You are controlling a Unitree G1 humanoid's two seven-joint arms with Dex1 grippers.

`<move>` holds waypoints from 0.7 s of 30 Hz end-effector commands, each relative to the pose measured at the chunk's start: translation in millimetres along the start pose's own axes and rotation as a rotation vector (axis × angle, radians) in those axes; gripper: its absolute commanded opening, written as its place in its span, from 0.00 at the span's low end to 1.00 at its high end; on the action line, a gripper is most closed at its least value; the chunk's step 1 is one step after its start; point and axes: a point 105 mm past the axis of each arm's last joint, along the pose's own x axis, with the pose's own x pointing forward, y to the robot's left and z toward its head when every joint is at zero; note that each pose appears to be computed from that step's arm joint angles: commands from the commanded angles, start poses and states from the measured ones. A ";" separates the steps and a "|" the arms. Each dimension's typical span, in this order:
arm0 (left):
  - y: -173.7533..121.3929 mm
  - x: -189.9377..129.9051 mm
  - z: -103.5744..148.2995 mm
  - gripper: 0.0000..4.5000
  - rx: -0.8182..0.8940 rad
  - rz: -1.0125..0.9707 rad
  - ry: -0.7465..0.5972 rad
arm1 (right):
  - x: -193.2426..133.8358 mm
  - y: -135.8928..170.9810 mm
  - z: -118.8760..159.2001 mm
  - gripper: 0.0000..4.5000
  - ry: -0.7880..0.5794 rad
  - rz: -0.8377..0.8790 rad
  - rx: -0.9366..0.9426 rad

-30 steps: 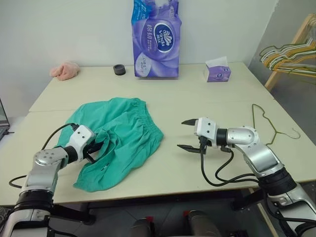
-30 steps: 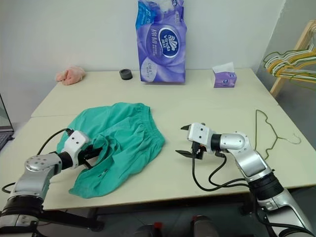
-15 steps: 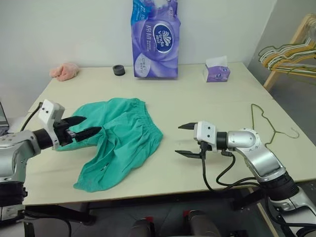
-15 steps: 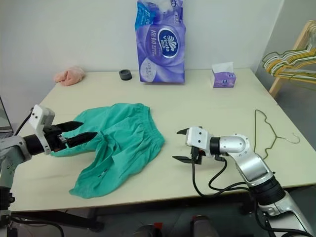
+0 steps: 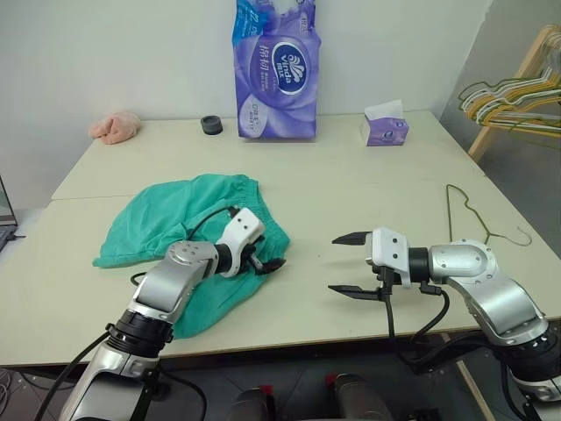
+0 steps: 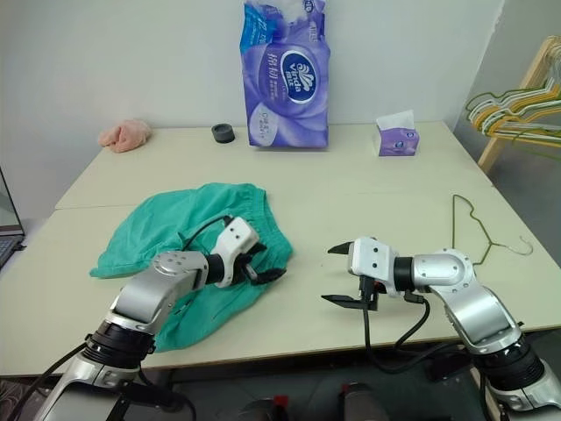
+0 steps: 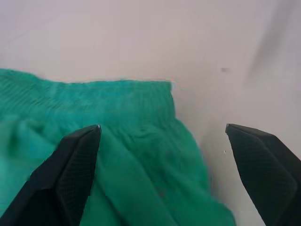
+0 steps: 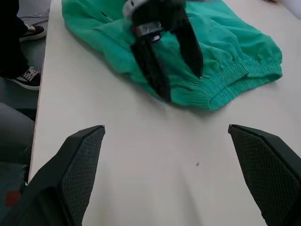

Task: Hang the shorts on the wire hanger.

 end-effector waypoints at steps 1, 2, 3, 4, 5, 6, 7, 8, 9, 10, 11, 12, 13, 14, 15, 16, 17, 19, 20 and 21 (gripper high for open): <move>0.9 2.1 -7.9 1.00 0.033 0.010 0.033 | -9.6 -1.5 18.2 1.00 -0.037 -0.023 -0.045; 2.7 3.1 -12.0 1.00 0.024 0.020 0.045 | -11.5 -0.2 21.3 1.00 -0.042 -0.017 -0.051; 5.3 4.0 -15.5 1.00 0.013 0.036 0.054 | -13.7 1.3 24.4 1.00 -0.046 -0.011 -0.057; 9.0 4.5 -18.4 1.00 0.009 0.059 0.061 | -16.0 2.4 27.5 1.00 -0.052 -0.005 -0.057; 12.3 5.1 -22.7 1.00 0.014 0.079 0.074 | -18.9 2.4 30.8 1.00 -0.059 -0.004 -0.055; 16.0 5.6 -25.7 0.96 0.015 0.104 0.078 | -21.6 1.5 32.5 1.00 -0.062 -0.007 -0.052; 18.5 6.2 -27.4 0.91 0.007 0.120 0.076 | -23.7 0.2 33.0 1.00 -0.062 -0.012 -0.048; 18.9 7.1 -27.8 0.88 -0.006 0.122 0.067 | -25.5 -1.6 32.3 1.00 -0.058 -0.020 -0.043; 18.7 8.0 -26.9 0.81 -0.019 0.121 0.055 | -26.7 -2.8 31.2 1.00 -0.053 -0.026 -0.039; 17.3 9.4 -24.8 0.75 -0.035 0.115 0.038 | -27.8 -3.5 29.9 1.00 -0.048 -0.030 -0.037; 14.4 10.8 -22.0 0.68 -0.050 0.099 0.021 | -28.7 -4.0 28.5 1.00 -0.043 -0.033 -0.033; 12.0 12.0 -19.2 0.62 -0.061 0.085 0.006 | -29.5 -4.3 27.8 1.00 -0.040 -0.036 -0.029; 9.2 13.1 -16.0 0.54 -0.074 0.067 -0.011 | -30.3 -4.9 27.4 1.00 -0.040 -0.040 -0.025; 6.2 13.9 -12.8 0.48 -0.082 0.044 -0.025 | -31.2 -5.8 27.5 1.00 -0.042 -0.046 -0.019; 4.4 14.4 -9.6 0.40 -0.086 0.029 -0.039 | -32.2 -6.8 27.6 1.00 -0.043 -0.051 -0.014; 3.9 15.0 -6.2 0.34 -0.087 0.019 -0.051 | -33.6 -8.1 27.3 1.00 -0.043 -0.057 -0.011; 5.0 15.9 -3.6 0.27 -0.081 0.016 -0.058 | -34.8 -9.7 26.5 1.00 -0.040 -0.064 -0.009; 9.1 17.9 0.5 0.15 -0.070 0.024 -0.069 | -36.6 -12.3 25.5 1.00 -0.035 -0.076 -0.009; 12.1 19.7 3.3 0.08 -0.065 0.031 -0.075 | -37.8 -13.9 25.3 1.00 -0.033 -0.082 -0.010; 15.1 21.9 6.8 0.02 -0.054 0.037 -0.082 | -38.9 -15.4 25.5 1.00 -0.031 -0.088 -0.010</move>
